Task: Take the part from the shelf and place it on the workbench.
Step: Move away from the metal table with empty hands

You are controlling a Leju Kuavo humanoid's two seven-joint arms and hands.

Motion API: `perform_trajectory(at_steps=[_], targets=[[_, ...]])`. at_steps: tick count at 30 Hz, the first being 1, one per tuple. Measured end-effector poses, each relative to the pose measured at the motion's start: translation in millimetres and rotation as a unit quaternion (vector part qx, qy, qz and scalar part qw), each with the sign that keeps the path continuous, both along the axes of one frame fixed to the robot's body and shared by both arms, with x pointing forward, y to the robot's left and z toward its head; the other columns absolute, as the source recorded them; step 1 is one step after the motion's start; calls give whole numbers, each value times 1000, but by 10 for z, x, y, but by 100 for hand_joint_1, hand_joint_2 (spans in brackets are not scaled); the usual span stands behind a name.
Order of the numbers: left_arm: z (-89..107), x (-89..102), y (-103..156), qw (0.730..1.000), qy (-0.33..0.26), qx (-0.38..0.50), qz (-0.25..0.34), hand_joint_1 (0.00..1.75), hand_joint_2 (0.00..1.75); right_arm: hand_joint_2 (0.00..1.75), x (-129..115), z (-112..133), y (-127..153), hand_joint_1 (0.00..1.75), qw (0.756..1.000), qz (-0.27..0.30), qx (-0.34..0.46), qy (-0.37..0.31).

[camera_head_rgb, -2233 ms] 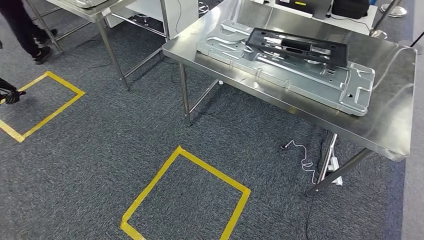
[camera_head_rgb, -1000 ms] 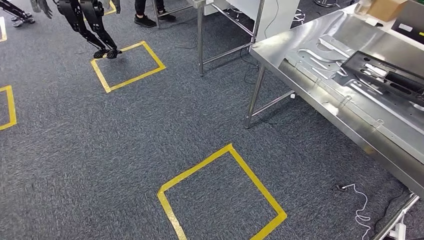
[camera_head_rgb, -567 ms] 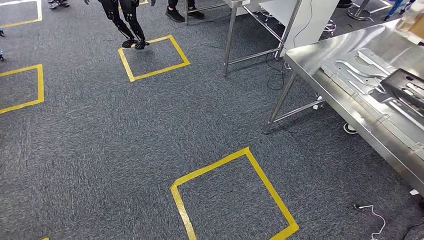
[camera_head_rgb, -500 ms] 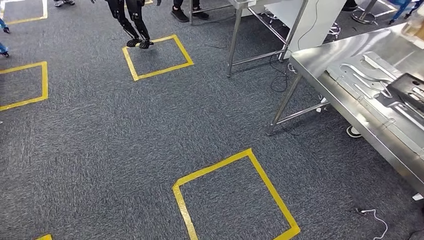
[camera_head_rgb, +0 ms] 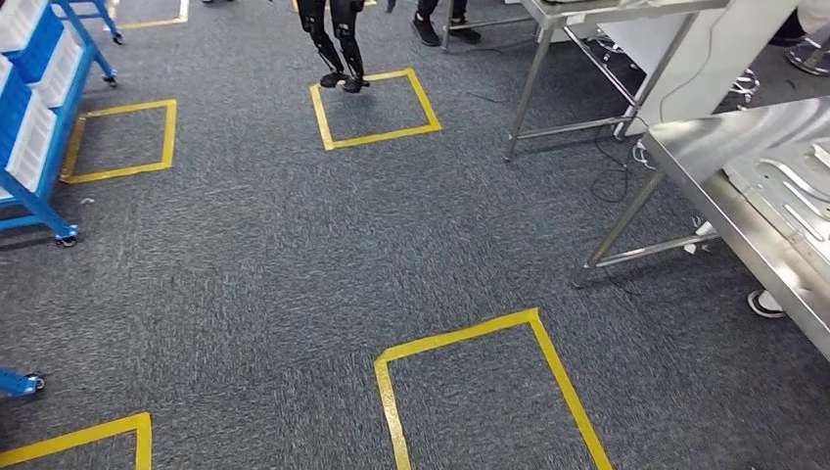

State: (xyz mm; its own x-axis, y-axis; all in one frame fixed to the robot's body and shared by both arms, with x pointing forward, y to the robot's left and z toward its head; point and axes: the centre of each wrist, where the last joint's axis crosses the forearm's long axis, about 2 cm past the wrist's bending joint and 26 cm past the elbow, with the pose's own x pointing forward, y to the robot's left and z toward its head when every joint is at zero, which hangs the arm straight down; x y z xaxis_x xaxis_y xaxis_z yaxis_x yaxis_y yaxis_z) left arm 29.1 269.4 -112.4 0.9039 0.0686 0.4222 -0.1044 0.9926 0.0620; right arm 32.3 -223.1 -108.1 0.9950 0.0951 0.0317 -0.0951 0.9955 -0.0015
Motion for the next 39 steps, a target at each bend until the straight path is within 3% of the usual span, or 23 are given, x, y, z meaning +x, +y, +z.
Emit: perform_trajectory(at_steps=[39], targets=[[-3, -6, 76, 1000, 1, 7, 1, 0, 0, 0, -34, 6, 66, 0, 1000, 1, 6, 3]])
